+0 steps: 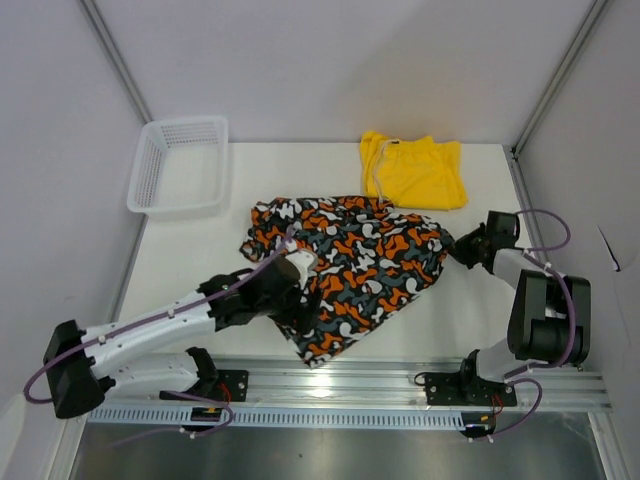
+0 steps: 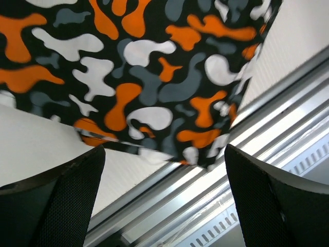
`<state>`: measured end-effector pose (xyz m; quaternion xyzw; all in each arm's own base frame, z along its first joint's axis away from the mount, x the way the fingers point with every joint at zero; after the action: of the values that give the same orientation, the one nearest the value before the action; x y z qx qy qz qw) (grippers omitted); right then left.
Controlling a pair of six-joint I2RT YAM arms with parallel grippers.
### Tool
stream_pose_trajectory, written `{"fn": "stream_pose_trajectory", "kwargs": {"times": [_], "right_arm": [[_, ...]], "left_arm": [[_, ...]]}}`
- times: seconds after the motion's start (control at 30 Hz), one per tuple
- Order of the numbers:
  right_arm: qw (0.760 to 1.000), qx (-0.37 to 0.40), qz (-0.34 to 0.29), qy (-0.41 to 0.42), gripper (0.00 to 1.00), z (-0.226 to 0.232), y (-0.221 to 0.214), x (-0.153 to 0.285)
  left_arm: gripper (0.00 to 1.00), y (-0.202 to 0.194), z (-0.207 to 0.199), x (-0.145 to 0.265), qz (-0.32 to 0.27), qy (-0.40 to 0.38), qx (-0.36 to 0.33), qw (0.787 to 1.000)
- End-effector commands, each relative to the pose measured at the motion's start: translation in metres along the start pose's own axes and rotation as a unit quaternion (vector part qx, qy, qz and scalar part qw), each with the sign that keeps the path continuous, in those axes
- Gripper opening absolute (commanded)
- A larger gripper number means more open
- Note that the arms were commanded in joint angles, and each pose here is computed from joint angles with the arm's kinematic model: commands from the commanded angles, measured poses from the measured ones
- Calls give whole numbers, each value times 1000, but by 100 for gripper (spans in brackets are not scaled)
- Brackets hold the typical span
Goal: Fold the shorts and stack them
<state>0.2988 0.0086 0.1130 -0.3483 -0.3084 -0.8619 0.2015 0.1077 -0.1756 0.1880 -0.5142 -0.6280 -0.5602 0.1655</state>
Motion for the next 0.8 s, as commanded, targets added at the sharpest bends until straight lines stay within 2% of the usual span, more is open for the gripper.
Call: {"fn": "stream_pose_trajectory", "kwargs": {"times": [0.0,0.17,0.33,0.43,0.6,0.77], "right_arm": [[997,66,16,-38,0,-11,14,-6],[995,96,38,3,0,-15,19,-21],[994,95,50,25,0,-23,8,-34],[994,94,54,32,0,-26,6,-39],[993,94,50,48,0,-28,6,-39],[993,91,46,55,0,-30,5,-37]], "left_arm": [[99,-8,-32,-16,-11,-16,-59,998],[98,-12,-55,-40,-17,36,-132,990],[97,-32,-83,-58,22,58,-185,981],[97,-37,-100,-61,20,70,-206,976],[93,-56,-109,-71,49,47,-222,973],[89,-68,-111,-74,74,18,-209,975]]}}
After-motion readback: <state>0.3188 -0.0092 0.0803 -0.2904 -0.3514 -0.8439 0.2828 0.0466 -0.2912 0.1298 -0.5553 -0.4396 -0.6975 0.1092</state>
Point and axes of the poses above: each gripper's point midway between its finger pads, its own x axis back along the fingers, its own z axis along the line the jaws close on, y = z × x, the point moved 9 cm from there along x, back along the fingers, and after that the axes turned 10 degrees about x, right-handed, at the moved point
